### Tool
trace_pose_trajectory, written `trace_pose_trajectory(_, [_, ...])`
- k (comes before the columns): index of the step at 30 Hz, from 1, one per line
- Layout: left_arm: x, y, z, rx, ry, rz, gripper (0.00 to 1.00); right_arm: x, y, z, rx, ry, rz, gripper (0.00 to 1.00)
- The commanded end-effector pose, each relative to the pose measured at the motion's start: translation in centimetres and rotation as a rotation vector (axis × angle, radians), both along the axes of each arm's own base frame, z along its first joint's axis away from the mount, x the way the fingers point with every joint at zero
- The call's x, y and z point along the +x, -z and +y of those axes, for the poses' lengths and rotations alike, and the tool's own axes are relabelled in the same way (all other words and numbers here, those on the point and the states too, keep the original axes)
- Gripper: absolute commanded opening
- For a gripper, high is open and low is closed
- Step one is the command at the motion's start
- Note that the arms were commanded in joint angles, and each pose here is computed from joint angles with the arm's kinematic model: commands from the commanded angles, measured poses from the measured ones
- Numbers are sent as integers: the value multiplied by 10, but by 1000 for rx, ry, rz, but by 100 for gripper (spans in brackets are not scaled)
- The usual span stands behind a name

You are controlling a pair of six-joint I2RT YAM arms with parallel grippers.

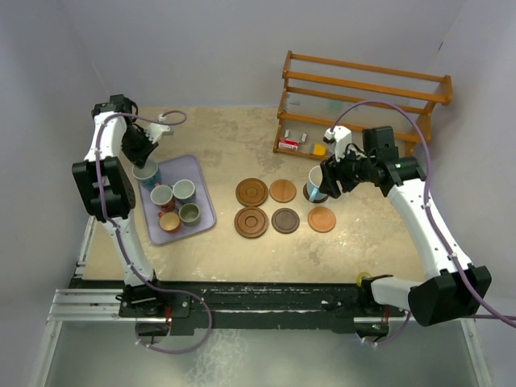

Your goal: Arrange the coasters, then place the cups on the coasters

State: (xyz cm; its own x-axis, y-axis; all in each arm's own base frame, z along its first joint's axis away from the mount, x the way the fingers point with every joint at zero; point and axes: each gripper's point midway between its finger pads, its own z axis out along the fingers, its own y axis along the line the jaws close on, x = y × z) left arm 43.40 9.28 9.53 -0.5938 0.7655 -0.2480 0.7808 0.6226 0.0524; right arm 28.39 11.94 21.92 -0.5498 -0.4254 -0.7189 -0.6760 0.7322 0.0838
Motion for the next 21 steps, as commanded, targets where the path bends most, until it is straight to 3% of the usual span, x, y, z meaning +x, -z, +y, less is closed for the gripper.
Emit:
trace_pose_trajectory(1, [-2,-23,9,48,-153,-60,13,-2,0,2,5,-19,1,64])
trace_pose_trajectory(9, [-16,-32,12,67,-274,-66,22,-1,2,3,6,-24,17,63])
trace_pose_trajectory(13, [-18,-46,13,74,-284,-92,35,-2,1,3,8,-26,11,63])
trace_pose_trajectory(17, [-11,-68,7,52,-226,-174,44,-2,1,3,6,-27,9,63])
trace_pose_trajectory(21, [-10,-84,-7,30,-58,-242,50,-2,1,3,4,-27,11,63])
